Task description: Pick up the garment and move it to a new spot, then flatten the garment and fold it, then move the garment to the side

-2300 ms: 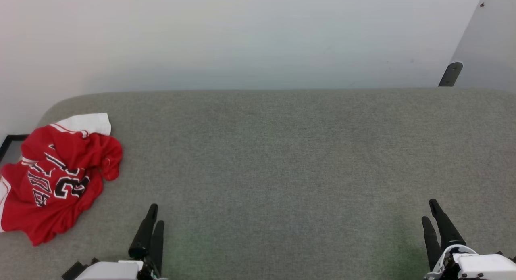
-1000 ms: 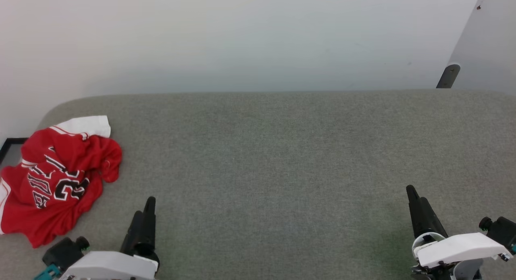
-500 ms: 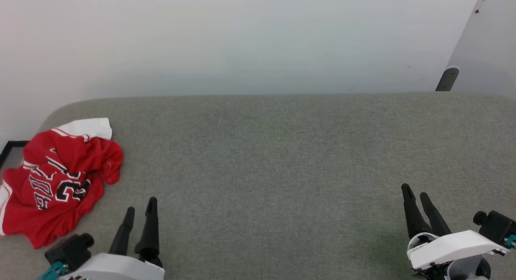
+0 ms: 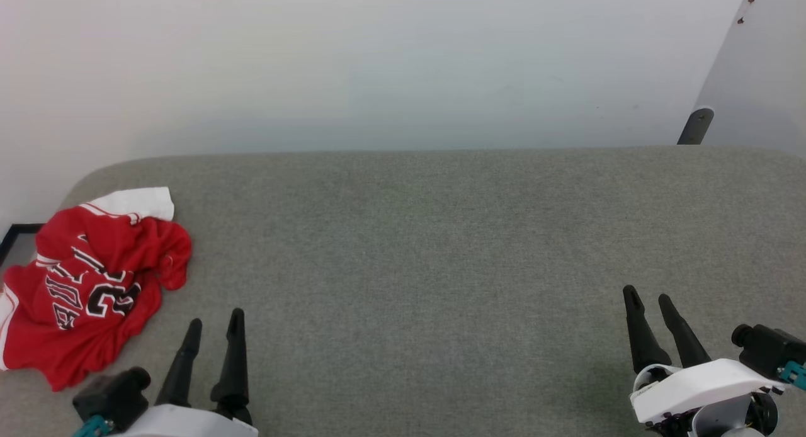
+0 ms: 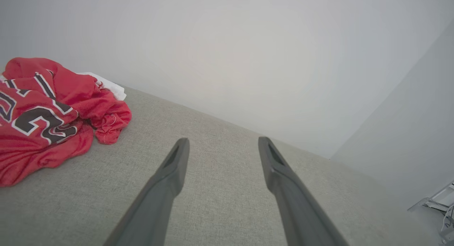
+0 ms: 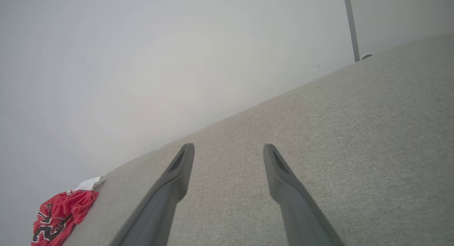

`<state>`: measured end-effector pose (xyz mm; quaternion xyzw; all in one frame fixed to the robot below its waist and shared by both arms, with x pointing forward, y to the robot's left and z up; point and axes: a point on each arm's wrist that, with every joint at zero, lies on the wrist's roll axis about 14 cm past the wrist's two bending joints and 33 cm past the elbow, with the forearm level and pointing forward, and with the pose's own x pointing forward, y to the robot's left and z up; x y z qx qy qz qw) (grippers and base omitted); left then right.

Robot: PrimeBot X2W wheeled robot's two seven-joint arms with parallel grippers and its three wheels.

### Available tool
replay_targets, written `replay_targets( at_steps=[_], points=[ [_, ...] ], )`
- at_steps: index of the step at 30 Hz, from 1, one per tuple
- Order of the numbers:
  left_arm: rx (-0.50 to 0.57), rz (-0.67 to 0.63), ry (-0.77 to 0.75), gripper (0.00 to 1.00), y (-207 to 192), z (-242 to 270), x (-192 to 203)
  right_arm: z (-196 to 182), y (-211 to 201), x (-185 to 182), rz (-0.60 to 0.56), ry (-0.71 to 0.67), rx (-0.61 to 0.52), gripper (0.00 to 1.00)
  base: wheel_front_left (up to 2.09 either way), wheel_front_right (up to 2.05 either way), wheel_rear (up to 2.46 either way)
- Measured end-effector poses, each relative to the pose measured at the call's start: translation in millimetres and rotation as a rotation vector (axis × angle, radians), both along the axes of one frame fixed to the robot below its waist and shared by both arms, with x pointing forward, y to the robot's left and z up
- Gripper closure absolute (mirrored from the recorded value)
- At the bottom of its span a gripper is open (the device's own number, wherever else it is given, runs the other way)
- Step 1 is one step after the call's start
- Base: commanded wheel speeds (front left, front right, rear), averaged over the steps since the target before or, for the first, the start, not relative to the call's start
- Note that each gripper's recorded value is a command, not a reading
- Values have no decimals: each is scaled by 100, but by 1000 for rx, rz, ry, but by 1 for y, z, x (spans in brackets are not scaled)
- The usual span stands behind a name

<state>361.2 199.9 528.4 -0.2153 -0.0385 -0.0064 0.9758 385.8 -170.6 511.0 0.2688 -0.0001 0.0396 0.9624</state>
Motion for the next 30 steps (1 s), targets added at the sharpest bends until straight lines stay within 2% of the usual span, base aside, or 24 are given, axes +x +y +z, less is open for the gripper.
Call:
replay_targets(
  at_steps=[30],
  points=[
    [272, -21, -109, 0, -6, 18, -10, 18, 2, 2, 16, -82, -285, 0, 0, 0, 0]
  ],
)
